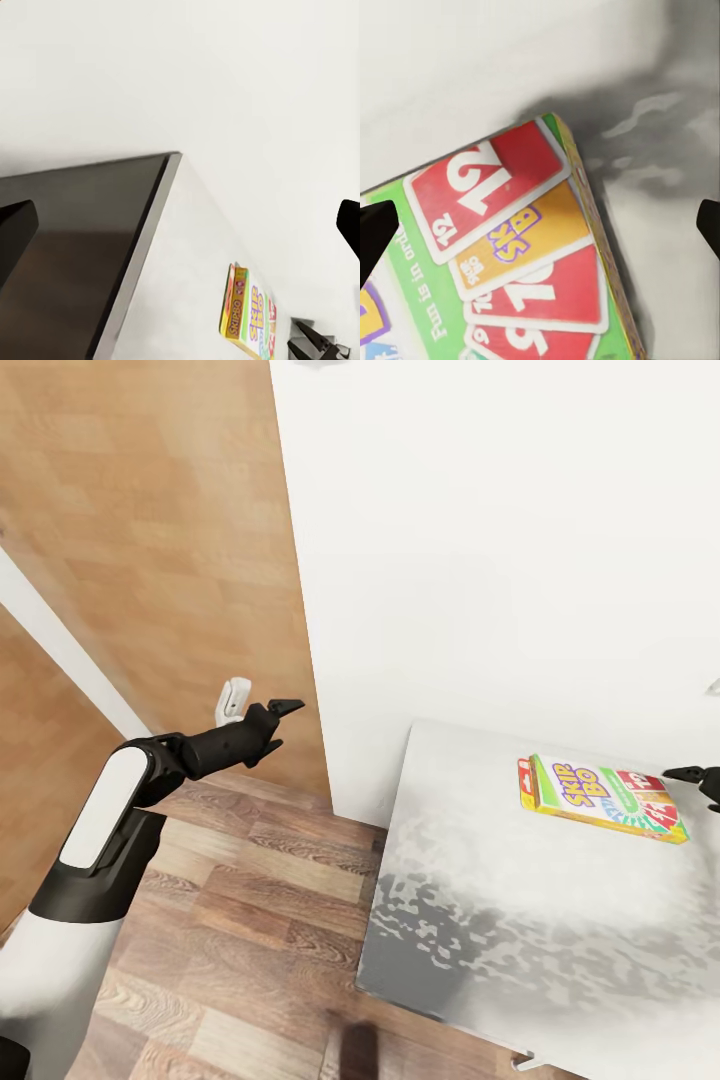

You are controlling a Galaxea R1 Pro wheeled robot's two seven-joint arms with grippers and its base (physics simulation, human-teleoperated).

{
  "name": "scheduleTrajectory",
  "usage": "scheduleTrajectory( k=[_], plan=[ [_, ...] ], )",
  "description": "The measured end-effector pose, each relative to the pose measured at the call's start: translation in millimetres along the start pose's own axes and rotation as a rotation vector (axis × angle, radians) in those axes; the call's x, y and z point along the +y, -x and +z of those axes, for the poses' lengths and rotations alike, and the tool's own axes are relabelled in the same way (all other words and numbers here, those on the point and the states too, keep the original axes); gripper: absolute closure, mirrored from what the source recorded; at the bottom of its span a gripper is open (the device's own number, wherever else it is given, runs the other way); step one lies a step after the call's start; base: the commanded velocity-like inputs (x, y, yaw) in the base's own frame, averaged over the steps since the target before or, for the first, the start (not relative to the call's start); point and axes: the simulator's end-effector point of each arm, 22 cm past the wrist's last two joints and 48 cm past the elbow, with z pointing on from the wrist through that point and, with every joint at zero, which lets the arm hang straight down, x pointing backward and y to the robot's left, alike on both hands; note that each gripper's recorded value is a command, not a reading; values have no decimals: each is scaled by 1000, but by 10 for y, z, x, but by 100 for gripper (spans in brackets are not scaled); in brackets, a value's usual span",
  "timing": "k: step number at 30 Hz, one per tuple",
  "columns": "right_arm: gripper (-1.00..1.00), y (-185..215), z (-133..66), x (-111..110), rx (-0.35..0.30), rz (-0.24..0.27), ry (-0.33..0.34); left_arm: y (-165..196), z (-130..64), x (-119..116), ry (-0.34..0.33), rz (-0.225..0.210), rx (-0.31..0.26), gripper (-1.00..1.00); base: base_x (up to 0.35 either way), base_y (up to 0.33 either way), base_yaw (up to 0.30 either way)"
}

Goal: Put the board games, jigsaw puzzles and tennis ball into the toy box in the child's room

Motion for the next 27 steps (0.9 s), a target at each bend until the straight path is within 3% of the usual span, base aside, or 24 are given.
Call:
scheduleTrajectory(
  k=[27],
  plan=[
    [-100,-189,133,-136,19,26,-16,-141,77,-135,-24,-10,18,-100,0,0,0]
  ],
)
